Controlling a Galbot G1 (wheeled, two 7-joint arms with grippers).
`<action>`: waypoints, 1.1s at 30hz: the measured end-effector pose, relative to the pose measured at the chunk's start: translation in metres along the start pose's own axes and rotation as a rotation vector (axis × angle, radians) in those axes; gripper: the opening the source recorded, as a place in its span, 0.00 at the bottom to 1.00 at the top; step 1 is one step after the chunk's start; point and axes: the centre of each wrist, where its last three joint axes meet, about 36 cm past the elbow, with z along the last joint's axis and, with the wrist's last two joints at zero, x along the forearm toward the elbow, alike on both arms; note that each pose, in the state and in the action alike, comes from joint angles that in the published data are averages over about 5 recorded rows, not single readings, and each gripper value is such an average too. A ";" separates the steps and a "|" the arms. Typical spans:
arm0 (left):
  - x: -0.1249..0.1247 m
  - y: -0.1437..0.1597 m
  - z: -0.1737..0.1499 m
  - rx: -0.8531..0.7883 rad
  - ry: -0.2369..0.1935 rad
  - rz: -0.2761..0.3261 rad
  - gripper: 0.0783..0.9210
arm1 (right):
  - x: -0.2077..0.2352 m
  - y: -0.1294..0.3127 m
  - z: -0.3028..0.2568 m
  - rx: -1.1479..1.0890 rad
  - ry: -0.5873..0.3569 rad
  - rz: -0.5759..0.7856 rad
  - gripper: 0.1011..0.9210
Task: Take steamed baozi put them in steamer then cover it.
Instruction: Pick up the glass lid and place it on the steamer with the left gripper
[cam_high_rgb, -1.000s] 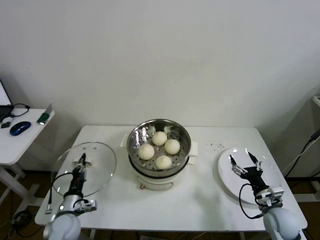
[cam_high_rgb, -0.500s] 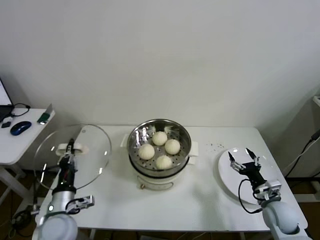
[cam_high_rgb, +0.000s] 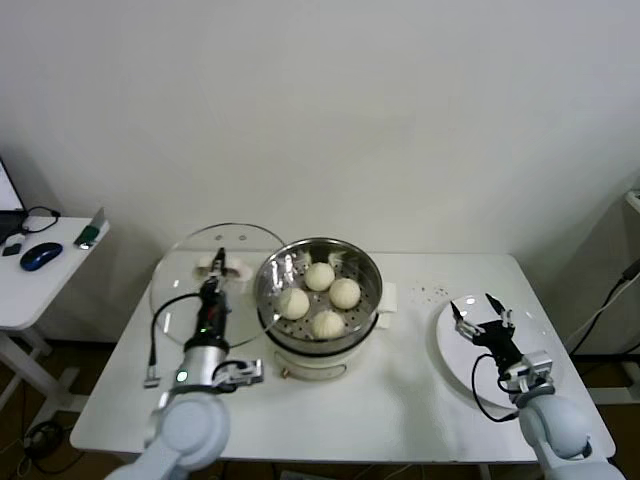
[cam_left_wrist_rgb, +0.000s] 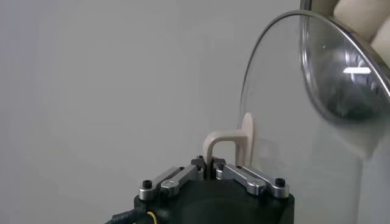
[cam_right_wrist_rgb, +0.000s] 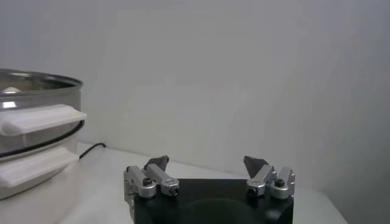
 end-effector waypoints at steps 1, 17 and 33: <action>-0.003 0.000 -0.008 0.005 -0.008 0.005 0.08 | 0.000 0.000 0.001 0.001 0.002 0.001 0.88; -0.031 -0.013 -0.117 0.072 -0.112 0.089 0.08 | 0.007 -0.007 0.008 0.006 0.023 0.039 0.88; -0.047 -0.035 -0.145 0.045 -0.119 0.155 0.08 | 0.007 -0.003 0.012 0.009 0.028 0.046 0.88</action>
